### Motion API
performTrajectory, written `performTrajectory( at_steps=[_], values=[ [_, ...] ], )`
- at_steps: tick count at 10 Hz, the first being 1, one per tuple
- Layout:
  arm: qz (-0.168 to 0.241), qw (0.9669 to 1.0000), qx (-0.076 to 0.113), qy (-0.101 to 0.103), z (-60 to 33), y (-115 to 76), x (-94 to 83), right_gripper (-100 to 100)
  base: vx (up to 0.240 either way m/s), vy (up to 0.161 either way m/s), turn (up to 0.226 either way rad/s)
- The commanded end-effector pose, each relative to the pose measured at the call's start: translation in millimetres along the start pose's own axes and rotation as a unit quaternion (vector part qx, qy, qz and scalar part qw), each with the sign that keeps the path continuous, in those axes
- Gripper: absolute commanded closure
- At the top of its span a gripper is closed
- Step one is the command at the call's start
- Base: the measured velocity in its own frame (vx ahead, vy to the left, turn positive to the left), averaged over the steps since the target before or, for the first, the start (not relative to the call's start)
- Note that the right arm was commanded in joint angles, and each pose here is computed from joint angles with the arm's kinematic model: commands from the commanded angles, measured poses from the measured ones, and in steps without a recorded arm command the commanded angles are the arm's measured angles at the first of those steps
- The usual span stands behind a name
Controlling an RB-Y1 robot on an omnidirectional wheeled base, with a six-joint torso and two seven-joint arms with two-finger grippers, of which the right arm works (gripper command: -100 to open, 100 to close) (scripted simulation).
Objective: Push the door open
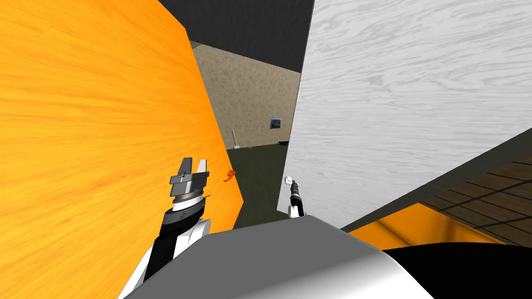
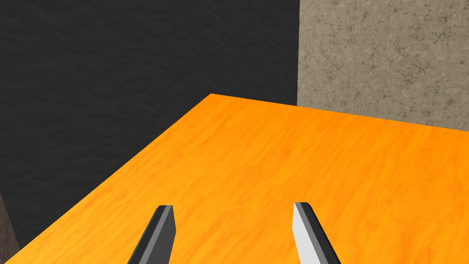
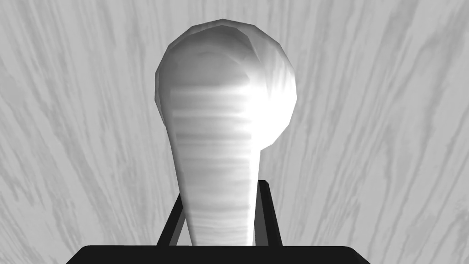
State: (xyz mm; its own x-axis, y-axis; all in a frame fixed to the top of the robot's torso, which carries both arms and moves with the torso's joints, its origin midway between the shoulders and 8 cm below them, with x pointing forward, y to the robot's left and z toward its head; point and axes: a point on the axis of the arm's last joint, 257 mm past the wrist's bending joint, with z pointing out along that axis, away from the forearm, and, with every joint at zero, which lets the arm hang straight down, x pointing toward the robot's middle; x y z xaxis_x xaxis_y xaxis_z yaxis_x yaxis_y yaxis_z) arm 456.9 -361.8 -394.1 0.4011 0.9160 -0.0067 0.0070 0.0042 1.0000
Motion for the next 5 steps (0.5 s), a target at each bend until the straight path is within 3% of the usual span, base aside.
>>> performTrajectory(
  at_steps=[1, 2, 5],
  values=[
    [0.0, 1.0, 0.0, 0.0, 0.0, 0.0, 0.0, 100, 0.061, 0.0, -0.028],
    [-0.013, 0.9998, -0.009, -0.008, 8.4, 6.6, -15.9, 100, 0.089, -0.024, -0.088],
    [-0.023, 0.9994, -0.016, -0.018, 15.9, 12.2, -27.4, 100, 0.173, -0.021, -0.103]
  ],
)
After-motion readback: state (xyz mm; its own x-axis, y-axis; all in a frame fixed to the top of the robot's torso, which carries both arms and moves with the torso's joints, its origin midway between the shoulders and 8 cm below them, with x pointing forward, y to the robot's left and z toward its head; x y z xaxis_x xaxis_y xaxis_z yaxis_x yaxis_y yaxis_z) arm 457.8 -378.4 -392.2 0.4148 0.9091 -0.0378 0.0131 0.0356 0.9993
